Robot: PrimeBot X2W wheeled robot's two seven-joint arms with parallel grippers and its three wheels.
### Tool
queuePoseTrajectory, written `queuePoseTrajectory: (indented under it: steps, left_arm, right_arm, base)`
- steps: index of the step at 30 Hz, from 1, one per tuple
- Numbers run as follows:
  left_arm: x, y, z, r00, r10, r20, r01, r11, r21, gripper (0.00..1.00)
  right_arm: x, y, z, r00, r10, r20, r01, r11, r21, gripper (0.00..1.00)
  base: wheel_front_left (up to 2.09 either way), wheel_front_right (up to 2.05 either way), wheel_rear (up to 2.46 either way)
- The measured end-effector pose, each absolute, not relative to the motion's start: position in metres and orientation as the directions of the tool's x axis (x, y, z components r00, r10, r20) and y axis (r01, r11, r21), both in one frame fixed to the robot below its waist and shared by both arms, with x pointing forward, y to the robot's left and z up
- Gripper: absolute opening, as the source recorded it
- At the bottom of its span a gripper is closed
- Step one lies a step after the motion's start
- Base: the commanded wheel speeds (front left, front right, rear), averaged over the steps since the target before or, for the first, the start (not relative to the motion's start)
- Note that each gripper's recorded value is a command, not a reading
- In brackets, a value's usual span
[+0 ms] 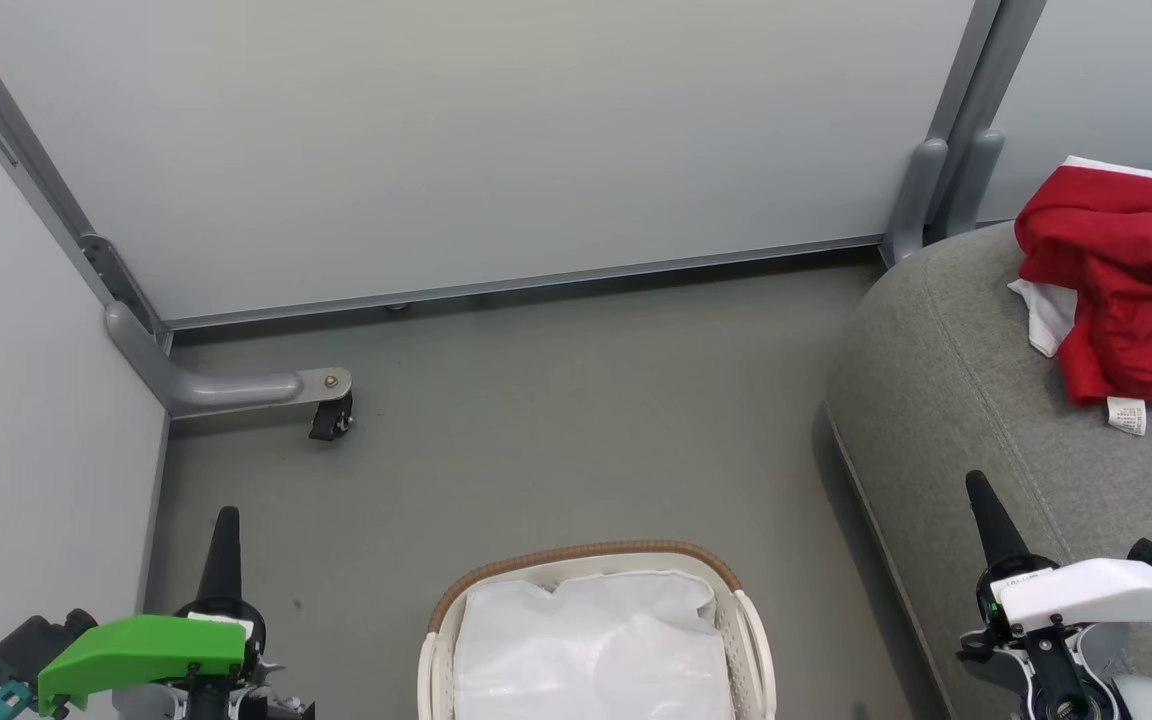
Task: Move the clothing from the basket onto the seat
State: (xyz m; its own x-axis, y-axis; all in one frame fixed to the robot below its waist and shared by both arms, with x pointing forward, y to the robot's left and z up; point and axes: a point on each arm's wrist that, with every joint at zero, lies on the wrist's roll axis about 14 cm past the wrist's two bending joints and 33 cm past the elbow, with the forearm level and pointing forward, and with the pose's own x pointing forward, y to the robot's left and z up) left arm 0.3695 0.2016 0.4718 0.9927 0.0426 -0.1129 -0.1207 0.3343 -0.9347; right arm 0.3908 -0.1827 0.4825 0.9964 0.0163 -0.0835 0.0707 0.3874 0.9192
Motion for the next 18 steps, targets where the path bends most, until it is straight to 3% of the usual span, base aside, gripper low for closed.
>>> queuePoseTrajectory:
  steps: [18]
  left_arm:
    - [0.376, 0.201, 0.483, 0.996, 0.028, -0.08, -0.084, 0.197, -0.977, 0.0]
  right_arm:
    - [0.39, -0.189, 0.49, 0.998, 0.011, -0.061, 0.056, 0.231, 0.971, 0.0]
  base:
    - [0.0, 0.0, 0.0]
